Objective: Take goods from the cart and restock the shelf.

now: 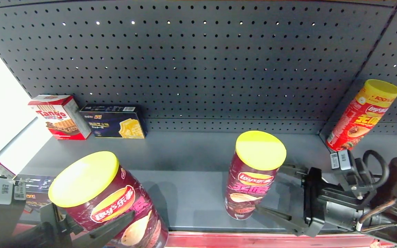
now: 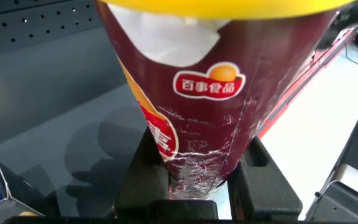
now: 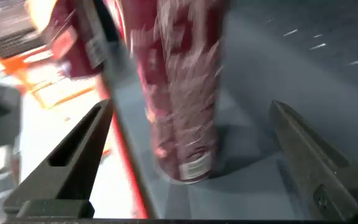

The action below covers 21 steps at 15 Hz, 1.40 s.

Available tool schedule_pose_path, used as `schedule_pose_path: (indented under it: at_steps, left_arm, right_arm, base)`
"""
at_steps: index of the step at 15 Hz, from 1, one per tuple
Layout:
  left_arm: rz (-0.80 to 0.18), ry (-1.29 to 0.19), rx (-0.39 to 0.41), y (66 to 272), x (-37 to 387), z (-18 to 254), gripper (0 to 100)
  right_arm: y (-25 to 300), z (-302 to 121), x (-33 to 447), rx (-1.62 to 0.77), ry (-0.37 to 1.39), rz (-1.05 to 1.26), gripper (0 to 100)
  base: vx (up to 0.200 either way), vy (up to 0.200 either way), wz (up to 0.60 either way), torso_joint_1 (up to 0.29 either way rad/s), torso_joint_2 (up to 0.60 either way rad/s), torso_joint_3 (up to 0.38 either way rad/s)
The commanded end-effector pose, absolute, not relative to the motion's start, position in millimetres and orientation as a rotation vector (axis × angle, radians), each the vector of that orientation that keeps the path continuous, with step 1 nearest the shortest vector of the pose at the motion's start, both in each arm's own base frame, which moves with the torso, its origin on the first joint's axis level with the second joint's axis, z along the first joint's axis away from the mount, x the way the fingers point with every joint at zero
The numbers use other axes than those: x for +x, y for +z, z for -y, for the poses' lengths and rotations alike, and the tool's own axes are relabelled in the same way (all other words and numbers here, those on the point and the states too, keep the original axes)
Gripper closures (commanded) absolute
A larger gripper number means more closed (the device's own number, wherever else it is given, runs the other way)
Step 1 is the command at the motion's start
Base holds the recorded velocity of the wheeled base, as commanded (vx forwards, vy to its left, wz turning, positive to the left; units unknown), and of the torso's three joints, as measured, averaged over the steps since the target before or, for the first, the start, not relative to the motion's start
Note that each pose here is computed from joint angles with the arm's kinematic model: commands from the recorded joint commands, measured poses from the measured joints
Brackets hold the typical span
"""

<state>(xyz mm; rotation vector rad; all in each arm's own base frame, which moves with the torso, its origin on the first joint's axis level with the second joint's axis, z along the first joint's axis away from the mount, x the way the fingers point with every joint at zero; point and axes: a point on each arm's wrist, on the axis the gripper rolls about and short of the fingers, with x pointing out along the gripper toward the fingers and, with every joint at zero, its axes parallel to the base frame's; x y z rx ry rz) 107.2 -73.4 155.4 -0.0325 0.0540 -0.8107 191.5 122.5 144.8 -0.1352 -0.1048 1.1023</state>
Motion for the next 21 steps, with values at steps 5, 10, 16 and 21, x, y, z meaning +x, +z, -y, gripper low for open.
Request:
schedule_pose_path:
  at_steps: [5, 10, 16, 21]
  left_arm:
    - [-0.047, -0.823, -0.031, 157, 107, 75, 100]
    - [-0.006, -0.818, -0.038, 168, 113, 78, 100]
    - [-0.010, -0.831, -0.022, 174, 128, 90, 100]
    - [-0.007, -0.838, 0.000, 176, 135, 95, 100]
  right_arm:
    - [179, -62, 120, -0.148, 0.908, 0.199, 0]
    - [160, -16, 28, -0.141, 0.589, 0.091, 0]
    - [86, 8, -24, -0.083, 0.255, -0.005, 0]
    - [82, 8, -25, -0.011, 0.267, 0.000, 0]
  base:
    - [0.000, 0.000, 0.00, 0.000, 0.00, 0.000]
    - [0.000, 0.000, 0.00, 0.000, 0.00, 0.000]
    - [0.000, 0.000, 0.00, 0.000, 0.00, 0.000]
    - [0.000, 0.000, 0.00, 0.000, 0.00, 0.000]
